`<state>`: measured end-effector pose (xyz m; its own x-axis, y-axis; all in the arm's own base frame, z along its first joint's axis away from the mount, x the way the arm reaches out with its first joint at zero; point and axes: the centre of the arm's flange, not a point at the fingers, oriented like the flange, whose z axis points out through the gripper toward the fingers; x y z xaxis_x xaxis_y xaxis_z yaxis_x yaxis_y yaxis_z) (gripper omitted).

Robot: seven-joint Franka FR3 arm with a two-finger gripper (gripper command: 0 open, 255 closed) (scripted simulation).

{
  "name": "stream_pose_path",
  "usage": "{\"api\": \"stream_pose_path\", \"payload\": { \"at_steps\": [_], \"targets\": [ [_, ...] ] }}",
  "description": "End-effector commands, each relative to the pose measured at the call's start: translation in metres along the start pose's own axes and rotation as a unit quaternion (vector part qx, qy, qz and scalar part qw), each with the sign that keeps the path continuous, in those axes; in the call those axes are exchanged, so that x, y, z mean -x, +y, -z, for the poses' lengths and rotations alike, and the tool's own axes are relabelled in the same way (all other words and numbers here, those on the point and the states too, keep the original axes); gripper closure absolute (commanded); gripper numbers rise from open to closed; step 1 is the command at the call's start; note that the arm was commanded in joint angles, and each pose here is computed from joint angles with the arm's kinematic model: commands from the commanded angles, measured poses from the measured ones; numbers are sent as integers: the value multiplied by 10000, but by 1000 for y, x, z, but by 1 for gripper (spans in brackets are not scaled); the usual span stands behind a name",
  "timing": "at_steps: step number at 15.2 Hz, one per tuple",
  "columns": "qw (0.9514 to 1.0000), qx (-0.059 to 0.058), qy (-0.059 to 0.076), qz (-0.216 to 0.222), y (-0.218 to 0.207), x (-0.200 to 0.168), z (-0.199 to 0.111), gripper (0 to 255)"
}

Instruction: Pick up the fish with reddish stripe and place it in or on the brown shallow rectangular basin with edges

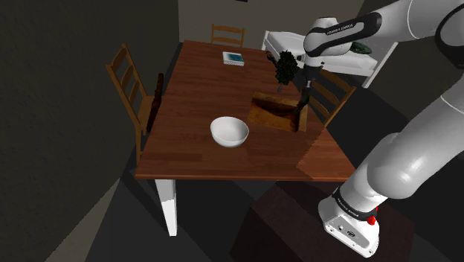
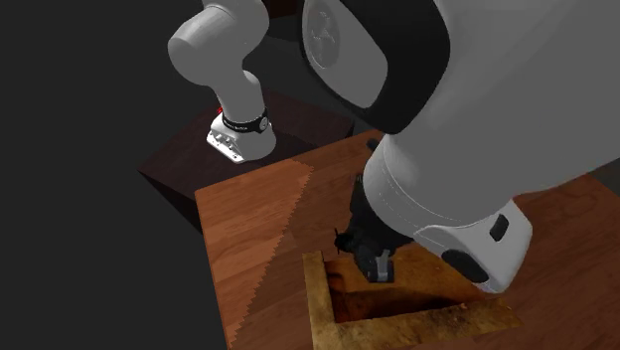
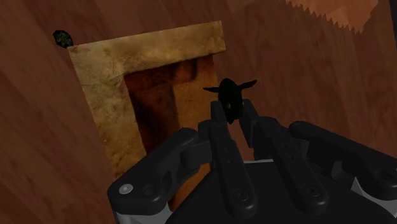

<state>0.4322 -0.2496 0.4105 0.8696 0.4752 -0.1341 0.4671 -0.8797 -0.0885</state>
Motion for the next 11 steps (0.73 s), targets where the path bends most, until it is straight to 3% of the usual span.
{"api": "stream_pose_path", "payload": {
  "at_steps": [1,6,11],
  "targets": [
    [10000,1,3,5,16,-22,5,255],
    [10000,1,3,5,66,-76,19,255],
    [10000,1,3,5,68,-80,-7,255]
  ]
}}
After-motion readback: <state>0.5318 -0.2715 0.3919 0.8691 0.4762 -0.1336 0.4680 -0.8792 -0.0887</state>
